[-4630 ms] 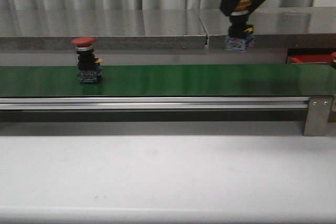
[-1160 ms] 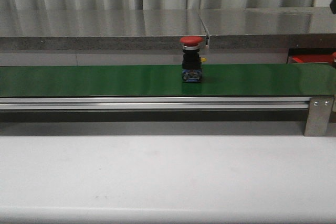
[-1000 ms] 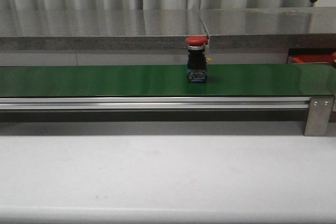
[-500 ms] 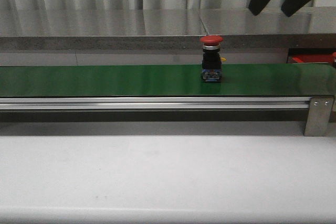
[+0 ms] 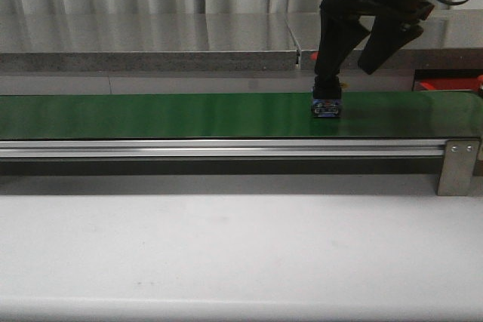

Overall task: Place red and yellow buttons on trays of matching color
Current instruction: 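Grasp the red button on the belt with the right gripper and lift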

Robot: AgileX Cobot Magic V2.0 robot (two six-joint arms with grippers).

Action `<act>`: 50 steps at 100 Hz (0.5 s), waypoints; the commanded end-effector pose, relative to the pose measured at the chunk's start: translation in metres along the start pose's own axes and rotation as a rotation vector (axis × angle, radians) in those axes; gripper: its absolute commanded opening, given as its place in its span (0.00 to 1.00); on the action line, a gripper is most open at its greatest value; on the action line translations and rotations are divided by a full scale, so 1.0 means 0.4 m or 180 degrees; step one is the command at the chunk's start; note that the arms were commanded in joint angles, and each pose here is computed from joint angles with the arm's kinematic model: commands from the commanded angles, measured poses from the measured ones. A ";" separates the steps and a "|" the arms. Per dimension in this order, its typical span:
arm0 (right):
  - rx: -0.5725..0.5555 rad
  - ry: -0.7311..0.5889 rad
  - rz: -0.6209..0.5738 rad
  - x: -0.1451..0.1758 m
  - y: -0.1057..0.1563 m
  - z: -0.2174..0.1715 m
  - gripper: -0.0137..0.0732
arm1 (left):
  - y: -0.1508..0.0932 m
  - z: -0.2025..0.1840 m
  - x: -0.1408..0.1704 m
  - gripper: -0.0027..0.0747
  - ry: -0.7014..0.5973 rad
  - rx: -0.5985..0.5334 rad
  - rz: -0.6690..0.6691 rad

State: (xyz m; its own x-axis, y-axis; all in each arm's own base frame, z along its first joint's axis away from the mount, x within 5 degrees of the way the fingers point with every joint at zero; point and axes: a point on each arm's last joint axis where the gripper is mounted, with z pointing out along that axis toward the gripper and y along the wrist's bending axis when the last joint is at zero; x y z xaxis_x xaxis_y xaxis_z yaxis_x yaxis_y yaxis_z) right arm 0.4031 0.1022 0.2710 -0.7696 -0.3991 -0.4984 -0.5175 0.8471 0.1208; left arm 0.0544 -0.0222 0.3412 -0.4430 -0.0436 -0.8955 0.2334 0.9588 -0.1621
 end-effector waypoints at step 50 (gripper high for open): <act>0.0288 -0.0728 -0.0037 -0.058 -0.017 -0.077 0.33 | -0.005 -0.008 -0.032 0.01 -0.0307 0.0046 -0.0026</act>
State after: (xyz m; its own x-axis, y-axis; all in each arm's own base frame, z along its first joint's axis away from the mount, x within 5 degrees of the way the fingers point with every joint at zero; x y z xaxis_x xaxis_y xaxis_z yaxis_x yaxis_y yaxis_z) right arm 0.4181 0.1027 0.2614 -0.7392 -0.3704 -0.5625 -0.4976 0.8632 0.0854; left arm 0.0544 -0.0222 0.3412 -0.4426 -0.0437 -0.8957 0.2334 0.9588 -0.1621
